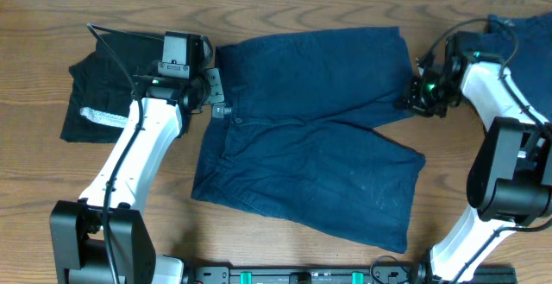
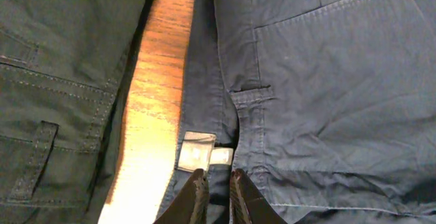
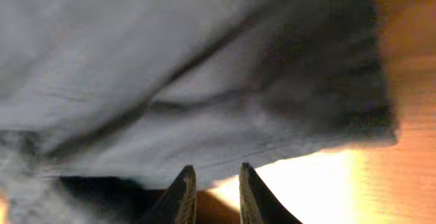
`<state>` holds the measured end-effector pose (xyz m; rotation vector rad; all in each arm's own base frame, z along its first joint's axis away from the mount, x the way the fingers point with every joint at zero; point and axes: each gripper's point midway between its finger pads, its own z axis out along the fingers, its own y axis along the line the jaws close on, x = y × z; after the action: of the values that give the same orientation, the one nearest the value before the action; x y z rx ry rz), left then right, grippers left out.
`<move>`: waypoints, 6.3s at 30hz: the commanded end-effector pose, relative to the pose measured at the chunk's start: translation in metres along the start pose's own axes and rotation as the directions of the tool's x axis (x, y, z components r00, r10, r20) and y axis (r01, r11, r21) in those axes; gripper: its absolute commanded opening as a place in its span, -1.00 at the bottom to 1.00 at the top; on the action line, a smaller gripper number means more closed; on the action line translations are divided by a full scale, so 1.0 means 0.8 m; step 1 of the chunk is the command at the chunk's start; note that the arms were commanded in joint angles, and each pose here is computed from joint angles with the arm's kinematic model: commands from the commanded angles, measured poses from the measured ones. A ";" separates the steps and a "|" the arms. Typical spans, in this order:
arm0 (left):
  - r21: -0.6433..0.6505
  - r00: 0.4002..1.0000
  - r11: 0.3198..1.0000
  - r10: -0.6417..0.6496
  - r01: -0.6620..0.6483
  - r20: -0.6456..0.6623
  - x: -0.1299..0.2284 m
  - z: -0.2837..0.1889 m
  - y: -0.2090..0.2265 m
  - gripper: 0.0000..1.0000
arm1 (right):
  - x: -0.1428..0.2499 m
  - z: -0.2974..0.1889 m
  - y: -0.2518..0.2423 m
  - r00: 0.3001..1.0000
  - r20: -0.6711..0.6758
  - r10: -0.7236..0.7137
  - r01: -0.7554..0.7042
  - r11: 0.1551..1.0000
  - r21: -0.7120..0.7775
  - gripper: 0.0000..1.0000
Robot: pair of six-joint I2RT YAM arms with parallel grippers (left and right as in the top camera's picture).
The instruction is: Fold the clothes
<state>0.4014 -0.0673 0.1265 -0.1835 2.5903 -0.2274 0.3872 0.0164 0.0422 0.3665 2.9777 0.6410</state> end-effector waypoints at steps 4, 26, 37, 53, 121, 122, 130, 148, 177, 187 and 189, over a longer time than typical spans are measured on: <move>-0.009 1.000 1.000 0.012 -0.012 0.021 -0.007 -0.006 0.003 -0.71 | 0.044 -0.019 0.018 0.988 -0.154 0.008 -0.013 0.999 -0.033 -0.97; -0.019 1.000 1.000 0.010 -0.010 -0.013 0.002 0.003 0.006 -0.70 | 0.142 0.034 -0.048 0.934 -0.319 0.160 -0.063 0.954 0.294 -0.97; -0.019 1.000 1.000 0.010 -0.010 -0.014 0.003 0.002 0.006 -0.70 | 0.082 0.042 -0.115 0.989 -0.052 0.135 -0.091 0.857 0.507 -0.98; -0.019 1.000 1.000 0.010 -0.010 -0.014 0.002 0.002 0.006 -0.70 | -0.020 0.044 -0.101 0.974 0.226 -0.026 -0.075 0.901 0.428 -0.98; -0.046 0.997 0.998 -0.051 0.048 -0.064 0.032 -0.043 -0.001 -0.30 | 0.207 -0.075 -0.113 0.793 0.230 0.564 -0.608 0.720 0.333 0.34; -0.052 0.997 0.998 -0.051 0.047 -0.062 0.032 -0.043 0.001 -0.28 | 0.205 -0.075 -0.116 0.790 0.242 0.563 -0.612 0.717 0.333 0.34; -0.054 0.997 0.997 -0.051 0.047 -0.061 0.032 -0.042 0.001 -0.23 | 0.212 -0.075 -0.151 0.735 0.294 0.611 -0.678 0.649 0.345 0.26; -0.051 0.997 0.998 -0.051 0.048 -0.055 0.030 -0.042 0.000 -0.21 | 0.223 -0.031 -0.172 0.709 0.309 0.634 -0.705 0.652 0.280 0.17; 0.018 0.823 0.997 0.072 -0.075 -0.564 0.207 -0.075 -0.021 0.12 | 0.209 -0.026 -0.179 0.712 0.361 0.602 -0.697 0.670 0.257 -0.97; 0.001 0.767 1.000 0.025 -0.031 -0.641 0.286 -0.038 0.000 0.39 | 0.208 -0.026 -0.179 0.712 0.363 0.601 -0.696 0.671 0.256 -0.97; 0.055 0.755 0.998 0.042 -0.007 -0.654 0.294 -0.036 -0.011 0.44 | 0.208 -0.026 -0.179 0.712 0.363 0.601 -0.696 0.671 0.256 -0.98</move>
<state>0.1961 -0.1014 0.0406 -0.0761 3.2607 -0.2856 0.1940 -0.0735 -0.0015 1.4695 2.6512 0.0293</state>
